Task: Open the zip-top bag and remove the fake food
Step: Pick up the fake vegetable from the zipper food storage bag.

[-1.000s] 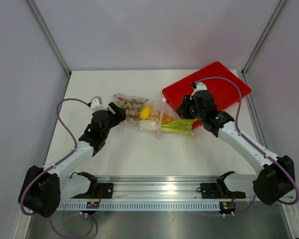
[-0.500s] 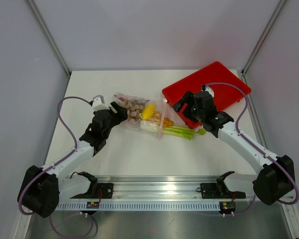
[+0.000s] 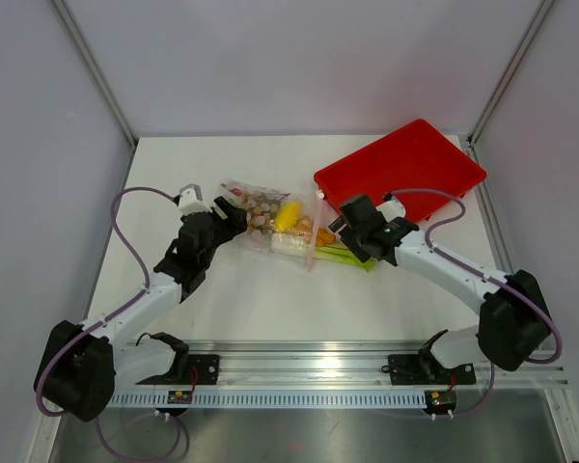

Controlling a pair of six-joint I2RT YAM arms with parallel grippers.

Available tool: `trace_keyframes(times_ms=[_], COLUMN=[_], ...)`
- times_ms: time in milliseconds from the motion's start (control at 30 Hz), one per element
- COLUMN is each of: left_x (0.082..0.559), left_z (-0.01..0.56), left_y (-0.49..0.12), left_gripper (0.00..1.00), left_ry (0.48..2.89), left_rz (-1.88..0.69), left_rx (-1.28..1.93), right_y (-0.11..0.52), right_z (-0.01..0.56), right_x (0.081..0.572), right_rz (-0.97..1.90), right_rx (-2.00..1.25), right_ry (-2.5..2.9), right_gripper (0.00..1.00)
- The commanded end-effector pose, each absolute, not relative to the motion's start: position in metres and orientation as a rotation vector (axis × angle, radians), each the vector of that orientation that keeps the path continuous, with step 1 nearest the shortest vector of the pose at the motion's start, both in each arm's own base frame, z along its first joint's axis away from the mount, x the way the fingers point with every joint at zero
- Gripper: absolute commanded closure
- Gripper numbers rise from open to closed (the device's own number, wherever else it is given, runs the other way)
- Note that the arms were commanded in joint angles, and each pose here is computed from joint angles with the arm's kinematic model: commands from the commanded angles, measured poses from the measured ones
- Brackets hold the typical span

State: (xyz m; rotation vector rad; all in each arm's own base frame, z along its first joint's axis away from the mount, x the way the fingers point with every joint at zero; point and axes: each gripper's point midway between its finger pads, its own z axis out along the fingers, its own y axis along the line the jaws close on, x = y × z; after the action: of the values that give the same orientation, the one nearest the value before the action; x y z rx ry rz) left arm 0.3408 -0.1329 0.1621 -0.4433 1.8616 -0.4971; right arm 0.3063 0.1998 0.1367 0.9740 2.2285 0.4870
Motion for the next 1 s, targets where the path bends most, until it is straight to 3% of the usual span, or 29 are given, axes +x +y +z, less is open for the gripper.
trace_keyframes(times_ms=[0, 333, 967], left_x=[0.349, 0.35, 0.352], left_z=[0.189, 0.186, 0.176], left_y=[-0.135, -0.134, -0.141], left_gripper=[0.21, 0.21, 0.21], left_ry=[1.777, 1.783, 1.82], left_rz=[-0.527, -0.513, -0.539], left_rx=[-0.443, -0.442, -0.452], right_y=[0.209, 0.231, 0.23], right_z=[0.133, 0.111, 0.087], right_x=[0.323, 0.339, 0.357], right_rz=[0.393, 0.47, 0.362], right_rx=[0.983, 0.934, 0.918], right_ry=[2.22, 2.227, 2.215], right_gripper=[0.22, 0.36, 0.4])
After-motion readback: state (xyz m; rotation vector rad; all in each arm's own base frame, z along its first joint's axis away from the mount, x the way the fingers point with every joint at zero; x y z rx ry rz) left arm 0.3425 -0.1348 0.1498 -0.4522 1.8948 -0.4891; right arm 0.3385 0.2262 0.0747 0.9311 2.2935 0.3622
